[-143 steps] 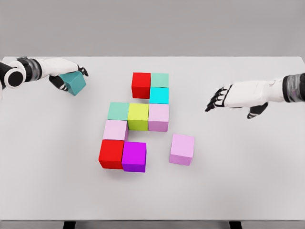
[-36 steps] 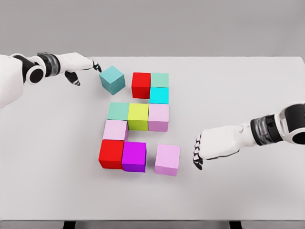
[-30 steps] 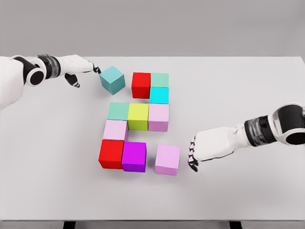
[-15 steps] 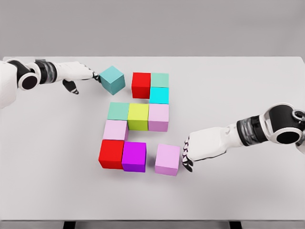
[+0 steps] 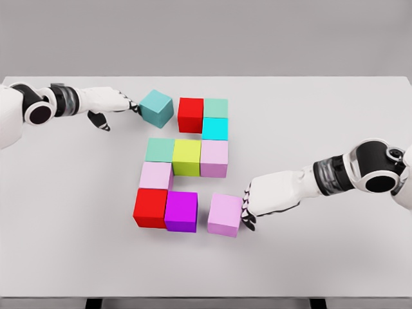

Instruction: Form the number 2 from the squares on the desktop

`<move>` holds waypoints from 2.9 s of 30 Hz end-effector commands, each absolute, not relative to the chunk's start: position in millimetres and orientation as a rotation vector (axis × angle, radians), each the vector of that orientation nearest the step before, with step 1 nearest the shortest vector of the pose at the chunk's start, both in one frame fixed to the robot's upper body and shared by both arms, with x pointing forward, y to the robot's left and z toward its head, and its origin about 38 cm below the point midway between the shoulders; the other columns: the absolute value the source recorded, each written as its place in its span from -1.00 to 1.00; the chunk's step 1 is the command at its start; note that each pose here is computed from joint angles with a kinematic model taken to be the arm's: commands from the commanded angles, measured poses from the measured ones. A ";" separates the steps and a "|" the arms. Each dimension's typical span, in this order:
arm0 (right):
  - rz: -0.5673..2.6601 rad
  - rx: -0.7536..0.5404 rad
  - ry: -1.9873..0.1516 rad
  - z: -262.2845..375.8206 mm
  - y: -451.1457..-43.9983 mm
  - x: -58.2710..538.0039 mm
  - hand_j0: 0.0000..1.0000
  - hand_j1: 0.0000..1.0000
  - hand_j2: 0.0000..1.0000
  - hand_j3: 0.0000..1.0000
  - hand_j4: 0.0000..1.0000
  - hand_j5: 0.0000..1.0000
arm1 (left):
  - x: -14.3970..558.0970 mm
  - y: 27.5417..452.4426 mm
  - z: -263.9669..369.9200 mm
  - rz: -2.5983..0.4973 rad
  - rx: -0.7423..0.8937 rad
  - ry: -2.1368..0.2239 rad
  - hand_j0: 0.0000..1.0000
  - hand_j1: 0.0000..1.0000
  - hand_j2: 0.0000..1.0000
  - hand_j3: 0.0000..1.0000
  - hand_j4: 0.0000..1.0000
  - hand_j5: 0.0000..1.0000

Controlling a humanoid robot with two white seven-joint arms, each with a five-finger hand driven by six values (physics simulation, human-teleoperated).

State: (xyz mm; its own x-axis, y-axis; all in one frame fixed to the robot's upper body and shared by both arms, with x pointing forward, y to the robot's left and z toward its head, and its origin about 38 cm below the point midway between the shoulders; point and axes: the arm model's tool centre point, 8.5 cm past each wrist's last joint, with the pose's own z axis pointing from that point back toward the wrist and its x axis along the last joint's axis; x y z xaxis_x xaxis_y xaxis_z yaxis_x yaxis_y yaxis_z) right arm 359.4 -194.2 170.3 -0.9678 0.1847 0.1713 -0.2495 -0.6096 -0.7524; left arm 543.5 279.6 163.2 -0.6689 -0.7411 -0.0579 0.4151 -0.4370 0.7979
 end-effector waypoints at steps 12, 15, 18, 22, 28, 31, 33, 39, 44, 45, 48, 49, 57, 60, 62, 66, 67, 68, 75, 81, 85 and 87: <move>2.613 0.126 -1.260 170.2 -187.6 359.2 -0.08 -0.08 -0.08 -0.08 -0.08 -0.08 | 534.3 271.2 159.5 -2.163 0.500 -1.053 0.69 0.69 0.69 0.69 0.69 0.69; 2.613 0.123 -1.260 170.6 -187.9 359.9 -0.08 -0.08 -0.08 -0.08 -0.08 -0.08 | 533.1 267.3 159.9 -2.172 0.494 -1.061 0.69 0.69 0.69 0.69 0.69 0.69; 2.615 0.129 -1.267 170.5 -184.7 359.6 -0.08 -0.08 -0.08 -0.08 -0.08 -0.08 | 532.4 267.3 159.3 -2.171 0.491 -1.063 0.69 0.69 0.69 0.69 0.69 0.69; 2.616 0.132 -1.272 170.5 -182.8 359.4 -0.08 -0.08 -0.08 -0.08 -0.08 -0.08 | 528.6 273.0 159.0 -2.172 0.488 -1.060 0.70 0.70 0.70 0.70 0.70 0.70; 2.616 0.134 -1.274 170.3 -181.9 359.6 -0.08 -0.08 -0.08 -0.08 -0.08 -0.08 | 524.6 278.7 161.0 -2.185 0.464 -1.074 0.79 0.79 0.79 0.79 0.79 0.79; 2.615 0.133 -1.277 170.7 -181.3 359.8 -0.08 -0.08 -0.08 -0.08 -0.08 -0.08 | 515.5 278.8 164.7 -2.227 0.396 -1.123 0.83 0.83 0.83 0.83 0.83 0.83; 2.615 0.136 -1.278 170.0 -180.3 359.7 -0.08 -0.08 -0.08 -0.08 -0.08 -0.08 | 515.1 287.7 172.9 -2.213 0.402 -1.144 0.86 0.86 0.86 0.86 0.86 0.86; 2.604 0.130 -1.280 168.9 -178.7 364.9 -0.08 -0.08 -0.08 -0.08 -0.08 -0.08 | 514.6 297.8 179.7 -2.156 0.399 -1.173 0.86 0.86 0.86 0.86 0.86 0.86; 2.603 0.129 -1.278 168.7 -179.0 365.3 -0.08 -0.08 -0.08 -0.08 -0.08 -0.08 | 516.5 296.6 184.3 -2.139 0.404 -1.196 0.86 0.86 0.86 0.86 0.86 0.86; 2.602 0.126 -1.278 169.2 -179.7 365.6 -0.08 -0.08 -0.08 -0.08 -0.08 -0.08 | 516.2 294.8 184.0 -2.139 0.399 -1.201 0.86 0.86 0.86 0.86 0.86 0.86; 2.579 0.095 -1.252 169.2 -191.8 372.3 -0.05 -0.05 -0.05 -0.05 -0.05 -0.05 | 511.3 284.8 180.2 -2.154 0.368 -1.221 0.88 0.88 0.88 0.88 0.88 0.88; 2.553 0.028 -1.258 182.6 -206.4 380.1 0.13 0.13 0.13 0.13 0.13 0.13 | 510.1 281.2 179.8 -2.160 0.360 -1.228 0.91 0.91 0.91 0.91 0.91 0.91; 2.125 -0.360 -1.563 309.9 -308.6 412.3 1.00 1.00 1.00 1.00 1.00 1.00 | 506.6 279.9 175.4 -2.139 0.328 -1.241 0.94 0.94 0.94 0.94 0.94 0.94; 2.099 -0.333 -1.581 301.1 -304.8 414.4 1.00 1.00 1.00 1.00 1.00 1.00 | 505.5 276.7 172.0 -2.140 0.316 -1.243 0.94 0.94 0.94 0.94 0.94 0.94; 2.050 -0.299 -1.583 285.9 -303.6 424.1 1.00 1.00 1.00 1.00 1.00 1.00 | 505.6 276.6 172.3 -2.135 0.314 -1.246 0.94 0.94 0.94 0.94 0.94 0.94; 1.978 -0.266 -1.520 245.2 -303.0 447.6 1.00 1.00 1.00 1.00 1.00 1.00 | 503.6 270.1 173.2 -2.145 0.301 -1.262 0.94 0.94 0.94 0.94 0.94 0.94; 1.972 -0.259 -1.498 230.4 -296.5 454.8 1.00 1.00 1.00 1.00 1.00 1.00 | 502.1 266.9 173.0 -2.151 0.292 -1.269 0.94 0.94 0.94 0.94 0.94 0.94; 1.976 -0.257 -1.478 220.8 -294.0 456.4 1.00 1.00 1.00 1.00 1.00 1.00 | 501.4 265.1 173.3 -2.155 0.288 -1.274 0.94 0.94 0.94 0.94 0.94 0.94; 2.083 -0.229 -1.495 215.2 -264.3 440.2 1.00 1.00 1.00 1.00 1.00 1.00 | 495.2 257.4 172.3 -2.164 0.257 -1.297 0.94 0.94 0.94 0.94 0.94 0.94; 2.102 -0.233 -1.478 209.2 -261.3 438.6 1.00 1.00 1.00 1.00 1.00 1.00 | 494.0 255.3 171.1 -2.163 0.246 -1.301 0.94 0.94 0.94 0.94 0.94 0.94; 2.104 -0.244 -1.456 203.6 -264.4 438.9 1.00 1.00 1.00 1.00 1.00 1.00 | 492.1 251.9 170.0 -2.168 0.236 -1.307 0.94 0.94 0.94 0.94 0.94 0.94; 2.107 -0.235 -1.454 196.9 -257.1 440.4 1.00 1.00 1.00 1.00 1.00 1.00 | 492.2 251.1 169.9 -2.169 0.235 -1.309 0.94 0.94 0.94 0.94 0.94 0.94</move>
State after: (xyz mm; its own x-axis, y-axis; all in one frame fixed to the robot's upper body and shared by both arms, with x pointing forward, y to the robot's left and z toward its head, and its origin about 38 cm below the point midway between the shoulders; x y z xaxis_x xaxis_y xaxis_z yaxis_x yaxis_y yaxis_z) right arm 438.8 -260.8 199.4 -0.8270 0.5370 0.1661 -0.3465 -0.2542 -0.9030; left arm 492.1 252.3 169.0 -0.8114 -0.5672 0.1413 0.3927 -0.3499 0.8505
